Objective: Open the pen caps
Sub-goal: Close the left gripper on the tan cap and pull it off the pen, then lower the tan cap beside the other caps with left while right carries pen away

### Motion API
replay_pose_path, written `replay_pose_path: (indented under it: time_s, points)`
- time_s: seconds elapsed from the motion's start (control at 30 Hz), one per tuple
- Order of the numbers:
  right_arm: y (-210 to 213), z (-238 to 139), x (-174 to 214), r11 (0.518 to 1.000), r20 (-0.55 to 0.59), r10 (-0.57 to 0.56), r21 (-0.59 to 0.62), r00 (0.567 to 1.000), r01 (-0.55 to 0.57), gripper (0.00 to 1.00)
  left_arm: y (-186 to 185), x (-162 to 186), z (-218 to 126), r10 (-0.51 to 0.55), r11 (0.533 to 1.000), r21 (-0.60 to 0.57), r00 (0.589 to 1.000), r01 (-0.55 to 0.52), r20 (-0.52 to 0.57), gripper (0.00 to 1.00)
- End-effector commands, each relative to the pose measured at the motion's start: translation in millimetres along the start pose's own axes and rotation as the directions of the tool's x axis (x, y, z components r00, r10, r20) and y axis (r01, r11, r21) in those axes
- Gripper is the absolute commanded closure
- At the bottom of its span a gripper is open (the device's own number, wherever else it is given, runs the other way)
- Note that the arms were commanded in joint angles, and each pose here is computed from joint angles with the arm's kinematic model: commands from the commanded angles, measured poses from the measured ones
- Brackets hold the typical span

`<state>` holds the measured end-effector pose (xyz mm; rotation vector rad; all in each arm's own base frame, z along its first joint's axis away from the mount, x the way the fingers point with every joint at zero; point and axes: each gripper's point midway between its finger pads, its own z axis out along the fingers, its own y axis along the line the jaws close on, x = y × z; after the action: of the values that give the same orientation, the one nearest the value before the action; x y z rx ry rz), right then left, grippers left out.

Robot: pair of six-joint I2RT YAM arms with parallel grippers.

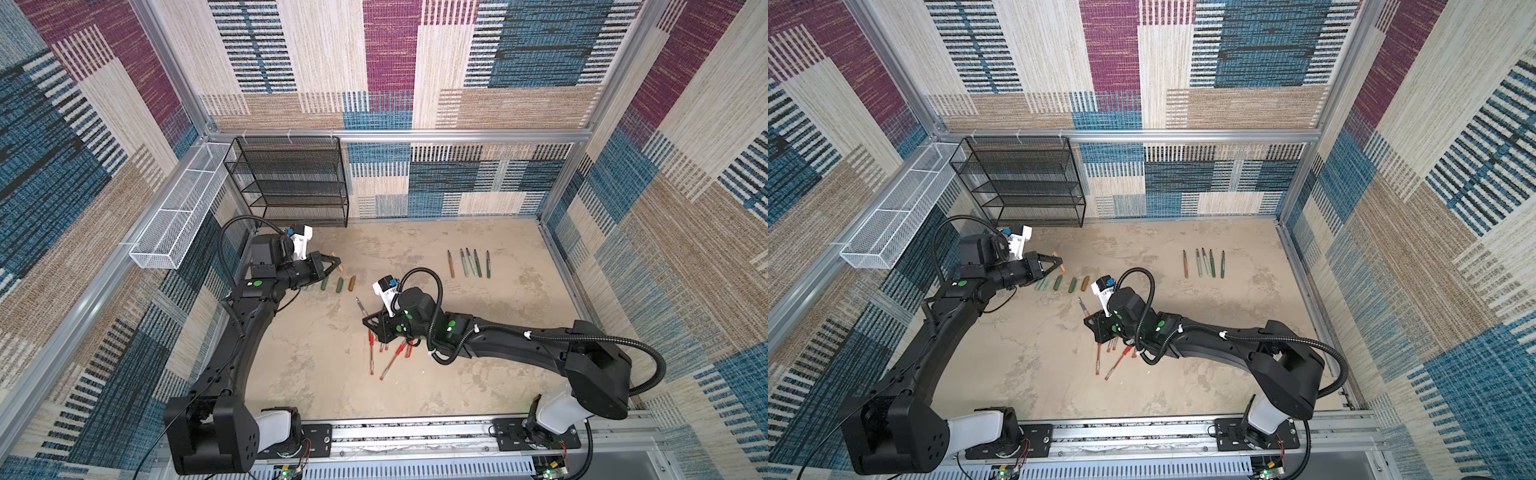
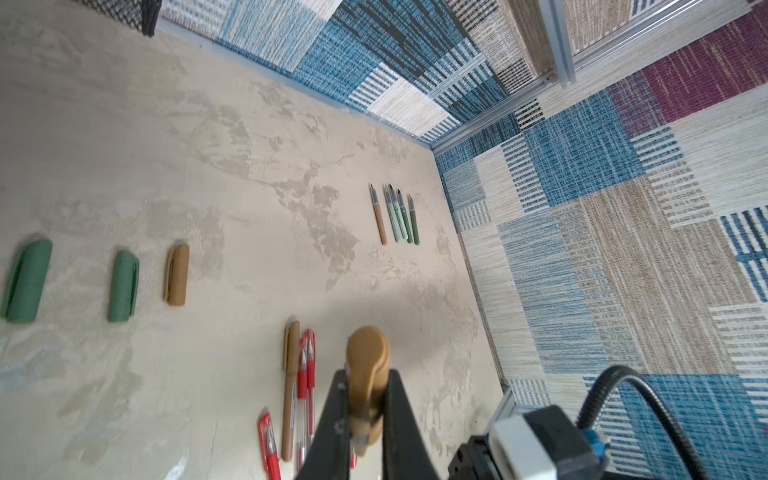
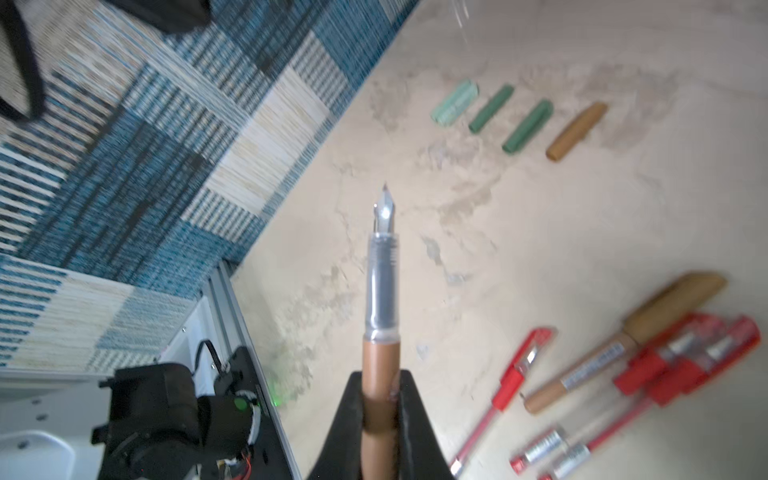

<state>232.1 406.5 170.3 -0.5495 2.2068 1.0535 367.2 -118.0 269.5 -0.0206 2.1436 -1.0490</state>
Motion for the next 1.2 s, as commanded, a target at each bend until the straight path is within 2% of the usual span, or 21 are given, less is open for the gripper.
replay_pose_path:
  time_s: [0.0,0.13,0.2,0.37,0.4,0.67,0.83,0.97,1.17]
  points:
    - [-4.6,-10.4,0.1,0.999,0.023,0.030,0.016,0.999,-0.030,1.00,5.6,-28.8,2.2,0.074,0.997,-0.043,0.992,-0.070,0.106,1.00]
    - [-17.0,-17.4,3.7,0.996,0.023,0.041,0.081,0.999,-0.042,1.00,14.0,-25.5,12.0,0.064,0.997,-0.052,0.994,-0.059,0.084,1.00]
    - [-24.0,-27.2,2.4,0.991,0.051,0.059,0.114,0.997,-0.065,1.00,18.8,-18.8,20.6,0.065,0.995,-0.076,0.997,-0.063,0.031,1.00]
    - [-55.0,-54.3,-2.0,0.967,0.132,0.130,0.200,0.983,-0.155,1.00,23.9,9.5,54.7,0.135,0.984,-0.101,0.982,-0.149,-0.130,1.00]
    - [-59.1,-61.5,-4.7,0.962,0.151,0.140,0.215,0.979,-0.170,1.00,33.6,14.5,61.9,0.126,0.978,-0.146,0.979,-0.150,-0.160,1.00]
    - [-86.7,-99.8,-3.7,0.925,0.201,0.155,0.315,0.967,-0.214,1.00,74.7,53.1,109.9,0.163,0.934,-0.237,0.909,-0.268,-0.384,1.00]
    - [-94.8,-110.4,2.1,0.919,0.217,0.157,0.325,0.963,-0.223,1.00,96.4,62.6,133.2,0.121,0.928,-0.265,0.884,-0.263,-0.452,1.00]
    - [-95.5,-114.7,4.3,0.917,0.222,0.169,0.322,0.960,-0.236,1.00,113.1,71.6,147.0,0.123,0.907,-0.288,0.846,-0.308,-0.518,1.00]
    - [-98.4,-118.8,9.9,0.914,0.221,0.176,0.326,0.959,-0.243,1.00,134.0,78.2,162.2,0.082,0.895,-0.322,0.823,-0.309,-0.562,1.00]
